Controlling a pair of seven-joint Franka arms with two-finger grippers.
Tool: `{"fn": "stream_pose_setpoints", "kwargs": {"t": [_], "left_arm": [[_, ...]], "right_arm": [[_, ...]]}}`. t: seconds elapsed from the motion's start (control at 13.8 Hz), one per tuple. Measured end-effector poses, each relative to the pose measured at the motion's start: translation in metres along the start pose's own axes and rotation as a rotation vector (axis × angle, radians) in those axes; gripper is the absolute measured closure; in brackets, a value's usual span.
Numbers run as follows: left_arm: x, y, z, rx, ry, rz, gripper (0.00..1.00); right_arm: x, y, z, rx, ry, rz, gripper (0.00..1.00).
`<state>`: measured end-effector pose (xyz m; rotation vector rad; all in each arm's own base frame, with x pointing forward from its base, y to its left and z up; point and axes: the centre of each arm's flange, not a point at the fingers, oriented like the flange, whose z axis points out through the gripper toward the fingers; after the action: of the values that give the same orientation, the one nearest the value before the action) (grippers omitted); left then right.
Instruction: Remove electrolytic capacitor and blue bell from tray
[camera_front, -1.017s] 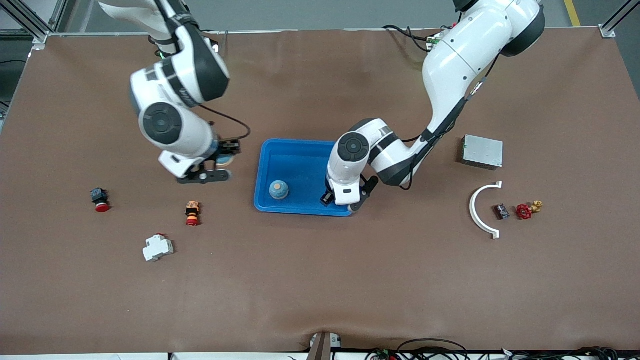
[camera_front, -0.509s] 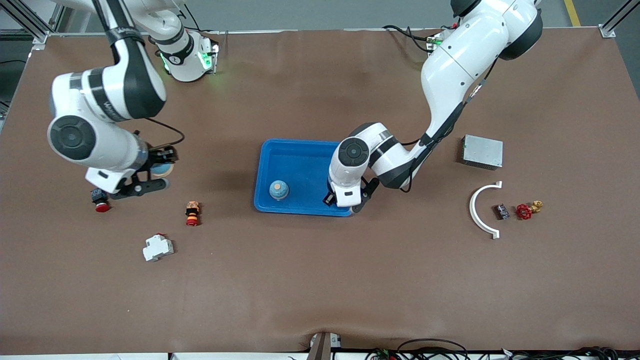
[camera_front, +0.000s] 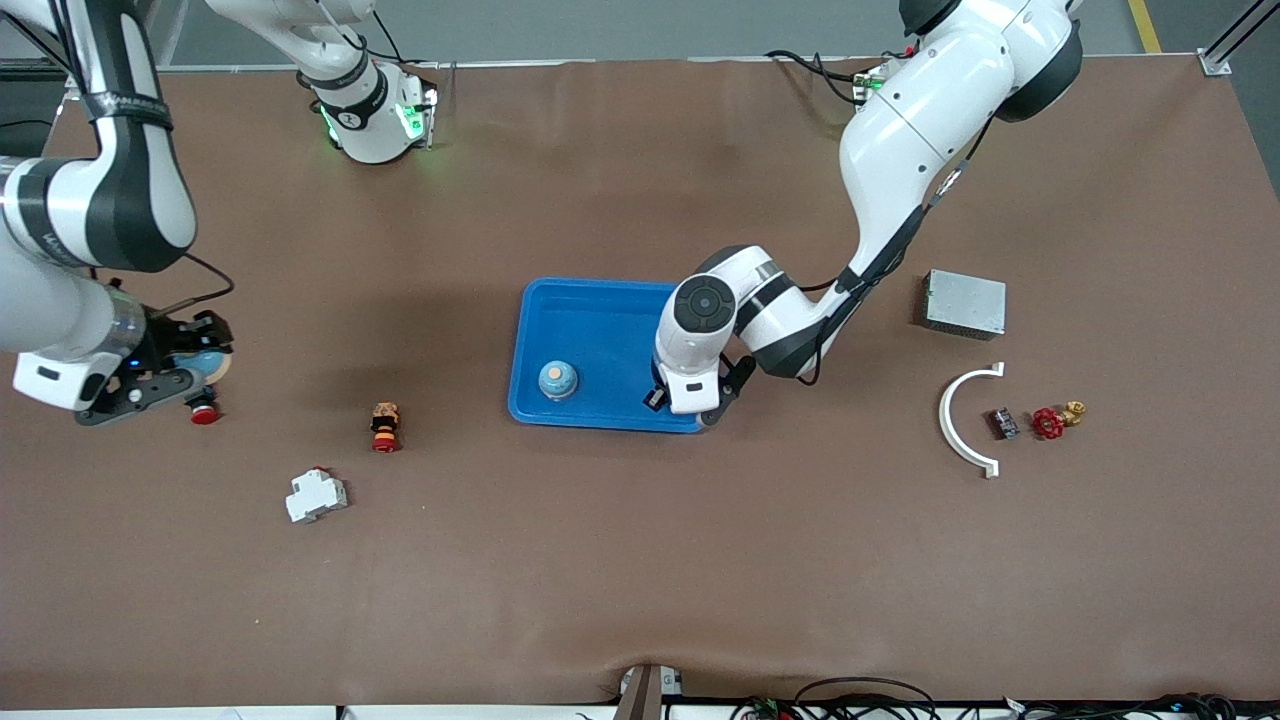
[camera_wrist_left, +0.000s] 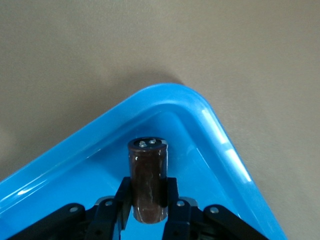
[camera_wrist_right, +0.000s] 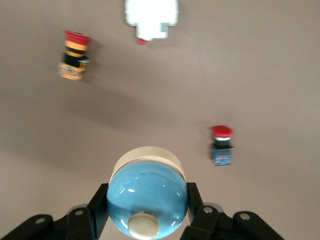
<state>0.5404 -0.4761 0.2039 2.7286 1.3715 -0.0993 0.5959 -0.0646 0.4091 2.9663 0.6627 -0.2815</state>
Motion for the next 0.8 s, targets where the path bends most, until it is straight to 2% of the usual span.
{"fn": "stream_pose_setpoints", "kwargs": {"t": [0.29,0.51,0.65,0.8], "left_arm": [[0.006,0.004,-0.066,0.023,0.069,-0.003,0.68],[0.026,-0.007,-0.113,0.102,0.138,0.032,0.68],[0.059,-0.022,-0.123,0.203,0.167,0.065,0.68],[0.112,-0.039,-0.119,0.266,0.162,0.078,0.68]], "right_arm": [[0.012,0.019,0.069,0.001,0.001,-0.023,0.35],[0.009,0.007,0.119,0.038,-0.036,-0.033,0.35],[0.009,-0.004,0.138,0.057,-0.040,-0.037,0.35],[0.009,-0.011,0.157,0.065,-0.038,-0.042,0.35]]}}
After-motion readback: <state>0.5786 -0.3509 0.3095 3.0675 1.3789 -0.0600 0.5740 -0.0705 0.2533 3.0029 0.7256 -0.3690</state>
